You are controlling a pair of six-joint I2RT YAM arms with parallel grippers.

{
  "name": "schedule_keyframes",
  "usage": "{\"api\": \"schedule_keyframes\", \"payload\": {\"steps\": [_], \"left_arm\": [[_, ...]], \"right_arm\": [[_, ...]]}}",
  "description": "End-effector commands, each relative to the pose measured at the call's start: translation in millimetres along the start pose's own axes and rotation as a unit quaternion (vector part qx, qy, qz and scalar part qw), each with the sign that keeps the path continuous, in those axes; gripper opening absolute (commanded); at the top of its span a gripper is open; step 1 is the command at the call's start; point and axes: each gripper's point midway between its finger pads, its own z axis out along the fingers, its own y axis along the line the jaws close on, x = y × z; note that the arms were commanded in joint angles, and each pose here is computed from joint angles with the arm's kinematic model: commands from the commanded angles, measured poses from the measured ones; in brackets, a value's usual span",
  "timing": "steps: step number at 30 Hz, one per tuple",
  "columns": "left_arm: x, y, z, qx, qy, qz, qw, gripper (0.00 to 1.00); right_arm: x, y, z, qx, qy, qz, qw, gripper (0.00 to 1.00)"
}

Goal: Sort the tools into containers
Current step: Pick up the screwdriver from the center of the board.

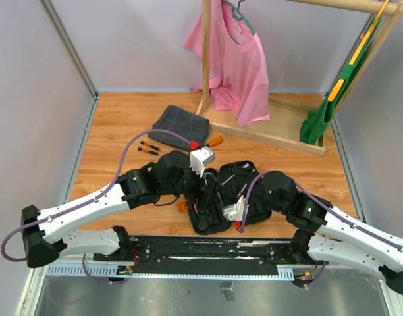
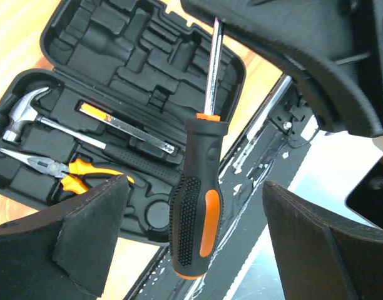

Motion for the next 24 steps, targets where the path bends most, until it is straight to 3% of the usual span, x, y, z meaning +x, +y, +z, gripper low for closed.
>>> {"api": "schedule_keyframes", "payload": {"steps": [1,8,16,24], "left_arm": [[14,5,9,-0.015,0.018,0.015,1.0,0.9],[27,0,19,0.005,0.035,0.024,0.999,0.78],[24,-3,20,0.013,0.033,0.031,0.999,0.44],[22,1,23,0.002,0.027,0.025,0.999,0.07]], "right_arm": [[0,-35,-12,0.055,-0.001,-0.008,0.998,0.01],[-1,-36,-11,0.055,-0.005,-0.006,0.998,0.01],[-4,-32,-10,0.049,-0.013,-0.003,0.999,0.02],[-7,-30,-11,0.05,-0.02,0.001,0.999,0.26]]}}
